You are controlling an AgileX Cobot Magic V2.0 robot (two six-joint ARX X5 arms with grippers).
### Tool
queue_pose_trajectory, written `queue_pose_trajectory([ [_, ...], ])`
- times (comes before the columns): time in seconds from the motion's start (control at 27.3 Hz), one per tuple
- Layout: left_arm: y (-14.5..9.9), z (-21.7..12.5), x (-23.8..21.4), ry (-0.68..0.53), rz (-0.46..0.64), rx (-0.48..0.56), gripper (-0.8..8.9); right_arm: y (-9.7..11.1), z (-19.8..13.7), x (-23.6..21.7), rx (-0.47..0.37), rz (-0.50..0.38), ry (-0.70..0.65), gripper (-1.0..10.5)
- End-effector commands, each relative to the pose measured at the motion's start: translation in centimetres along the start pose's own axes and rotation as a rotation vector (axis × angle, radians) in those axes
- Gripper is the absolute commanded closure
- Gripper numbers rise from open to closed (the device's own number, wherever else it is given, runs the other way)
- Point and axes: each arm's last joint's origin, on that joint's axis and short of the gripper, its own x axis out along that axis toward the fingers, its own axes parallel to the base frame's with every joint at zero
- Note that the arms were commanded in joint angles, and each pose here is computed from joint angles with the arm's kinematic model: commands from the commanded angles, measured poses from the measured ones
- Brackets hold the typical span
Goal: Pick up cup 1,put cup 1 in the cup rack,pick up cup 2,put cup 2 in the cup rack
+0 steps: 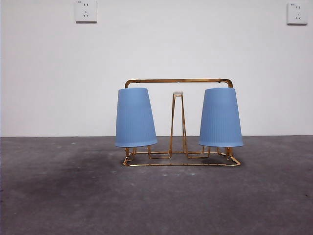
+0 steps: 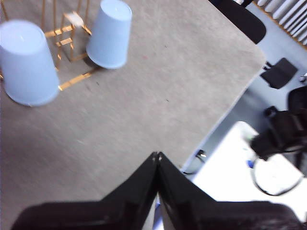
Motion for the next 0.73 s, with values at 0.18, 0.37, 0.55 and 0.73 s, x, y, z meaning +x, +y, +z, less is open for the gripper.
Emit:
queue_pose_trajectory([
  [0.18,0.5,2.1,-0.1,-0.220,0.223,0.288,8.14,0.0,-0.3,-0.1,0.000,-0.003,0.019,9.4],
  [0.37,1.7,3.0,-2.8,-0.426,0.373,0.469,8.14,0.0,-0.3,-0.1,0.000,-0.003,0.019,9.4],
  [0.55,4.2,-0.5,-4.3,-0.595,0.525,0.476,8.14,0.0,-0.3,-0.1,0.000,-0.003,0.019,9.4],
  [0.73,6.9,-6.0,-2.8,-0.623,0.716,0.417,8.14,0.0,-0.3,-0.1,0.000,-0.003,0.019,9.4],
])
